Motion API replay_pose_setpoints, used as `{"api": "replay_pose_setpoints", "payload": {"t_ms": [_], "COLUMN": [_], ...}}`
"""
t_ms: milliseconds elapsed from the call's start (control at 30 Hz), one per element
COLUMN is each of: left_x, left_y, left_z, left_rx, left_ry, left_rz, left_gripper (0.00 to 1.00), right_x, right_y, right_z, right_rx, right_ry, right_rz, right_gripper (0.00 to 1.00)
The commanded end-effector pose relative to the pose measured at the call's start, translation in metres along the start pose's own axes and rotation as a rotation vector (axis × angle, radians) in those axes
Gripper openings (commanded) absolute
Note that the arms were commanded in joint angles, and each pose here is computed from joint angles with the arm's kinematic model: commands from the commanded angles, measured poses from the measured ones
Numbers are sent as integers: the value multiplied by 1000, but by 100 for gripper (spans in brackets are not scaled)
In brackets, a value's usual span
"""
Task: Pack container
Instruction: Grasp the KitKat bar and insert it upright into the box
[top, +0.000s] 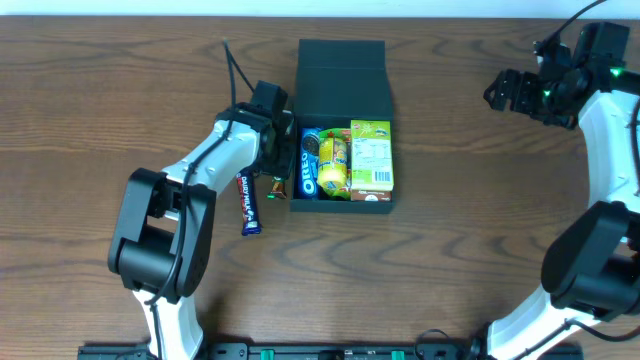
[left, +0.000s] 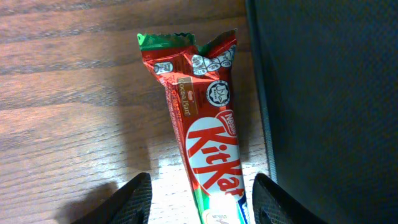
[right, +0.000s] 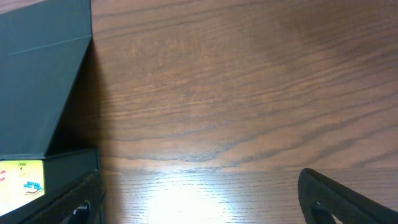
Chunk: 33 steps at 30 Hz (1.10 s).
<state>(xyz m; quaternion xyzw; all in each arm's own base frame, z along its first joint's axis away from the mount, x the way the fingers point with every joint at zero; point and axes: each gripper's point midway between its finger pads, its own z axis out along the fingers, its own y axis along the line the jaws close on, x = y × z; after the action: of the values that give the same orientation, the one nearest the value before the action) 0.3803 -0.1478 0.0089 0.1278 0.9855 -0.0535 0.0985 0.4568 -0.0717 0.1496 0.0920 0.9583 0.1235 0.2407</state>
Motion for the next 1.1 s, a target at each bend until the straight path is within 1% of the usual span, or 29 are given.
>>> {"api": "replay_pose_setpoints", "payload": {"t_ms": [0, 100, 233, 367, 467, 533, 867, 1067], "left_x": [5, 6, 8, 9, 8, 8, 13, 9], "left_y": [6, 15, 21, 29, 29, 29, 29, 29], "left_z": [7, 6, 5, 4, 4, 4, 11, 8], "left_rx": [-62, -116, -154, -198, -199, -199, -200, -200], "left_ry": [19, 22, 29, 29, 28, 28, 50, 40], "left_rz": [10, 3, 5, -5, -5, -5, -31, -50], "left_gripper": [52, 49, 48, 43, 43, 40, 36, 30], "right_x": [1, 1, 1, 2, 1, 1, 2, 2], "right_y": [-4, -4, -4, -4, -4, -4, -4, -4], "right_z": [3, 3, 3, 3, 3, 3, 3, 3], "right_rx": [3, 3, 3, 2, 3, 2, 2, 2], "right_ry": [6, 7, 6, 7, 7, 7, 8, 9], "right_rz": [22, 23, 23, 23, 23, 23, 23, 23], "right_gripper": [99, 99, 99, 99, 99, 99, 99, 99]}}
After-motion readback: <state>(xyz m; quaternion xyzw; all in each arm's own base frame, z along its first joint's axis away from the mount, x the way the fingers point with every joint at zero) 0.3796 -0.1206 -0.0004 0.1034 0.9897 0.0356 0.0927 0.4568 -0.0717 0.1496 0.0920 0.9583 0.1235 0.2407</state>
